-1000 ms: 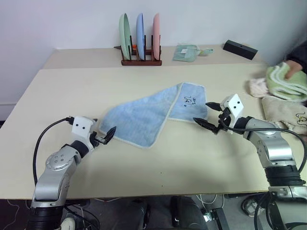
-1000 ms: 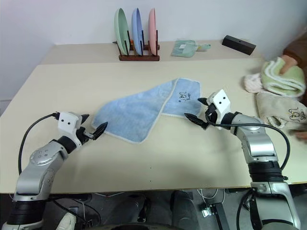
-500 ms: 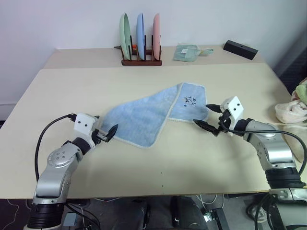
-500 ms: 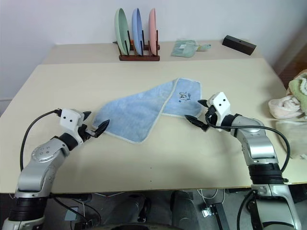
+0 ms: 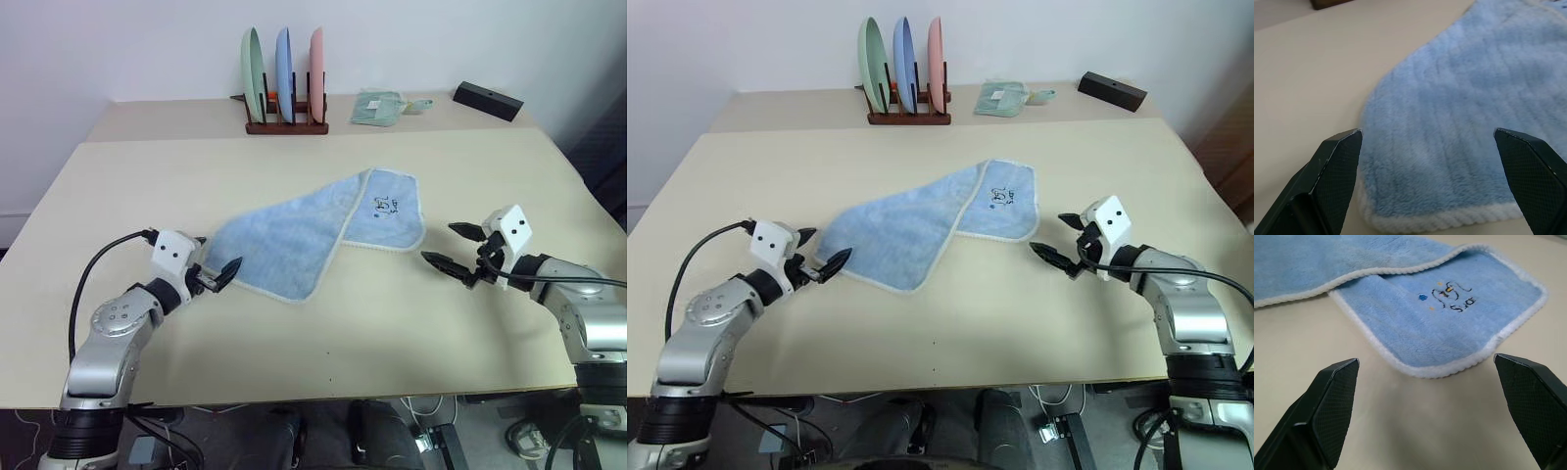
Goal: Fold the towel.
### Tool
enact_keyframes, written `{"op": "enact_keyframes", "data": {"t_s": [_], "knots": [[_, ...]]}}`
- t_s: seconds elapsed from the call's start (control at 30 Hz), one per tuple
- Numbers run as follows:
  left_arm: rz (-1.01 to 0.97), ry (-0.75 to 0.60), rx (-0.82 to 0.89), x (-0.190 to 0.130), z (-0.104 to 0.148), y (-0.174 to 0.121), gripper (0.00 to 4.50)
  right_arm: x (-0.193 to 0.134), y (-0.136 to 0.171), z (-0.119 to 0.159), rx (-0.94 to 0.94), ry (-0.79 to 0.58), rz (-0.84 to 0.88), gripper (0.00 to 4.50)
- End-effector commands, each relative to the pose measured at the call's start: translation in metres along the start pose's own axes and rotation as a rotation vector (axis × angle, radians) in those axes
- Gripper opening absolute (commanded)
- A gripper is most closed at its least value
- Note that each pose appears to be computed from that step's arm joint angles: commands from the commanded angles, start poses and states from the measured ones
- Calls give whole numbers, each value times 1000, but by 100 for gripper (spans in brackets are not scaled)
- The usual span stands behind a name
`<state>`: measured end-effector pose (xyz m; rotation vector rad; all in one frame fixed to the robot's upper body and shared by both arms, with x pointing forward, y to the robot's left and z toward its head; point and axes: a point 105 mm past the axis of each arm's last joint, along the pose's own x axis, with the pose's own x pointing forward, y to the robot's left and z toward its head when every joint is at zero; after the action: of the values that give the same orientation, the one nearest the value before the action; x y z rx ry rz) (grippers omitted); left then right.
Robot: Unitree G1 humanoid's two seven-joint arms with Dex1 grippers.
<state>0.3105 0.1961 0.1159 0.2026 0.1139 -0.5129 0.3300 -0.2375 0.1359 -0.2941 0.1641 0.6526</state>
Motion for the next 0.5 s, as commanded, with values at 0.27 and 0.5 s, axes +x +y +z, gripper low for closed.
{"op": "enact_keyframes", "data": {"t_s": [0.27, 0.5], "knots": [[-580, 105, 189, 20, 14, -91, 439, 24, 9, 16, -62, -69, 27, 450], [-639, 192, 239, 33, 6, -98, 439, 23, 13, 9, -54, -71, 23, 450]]}}
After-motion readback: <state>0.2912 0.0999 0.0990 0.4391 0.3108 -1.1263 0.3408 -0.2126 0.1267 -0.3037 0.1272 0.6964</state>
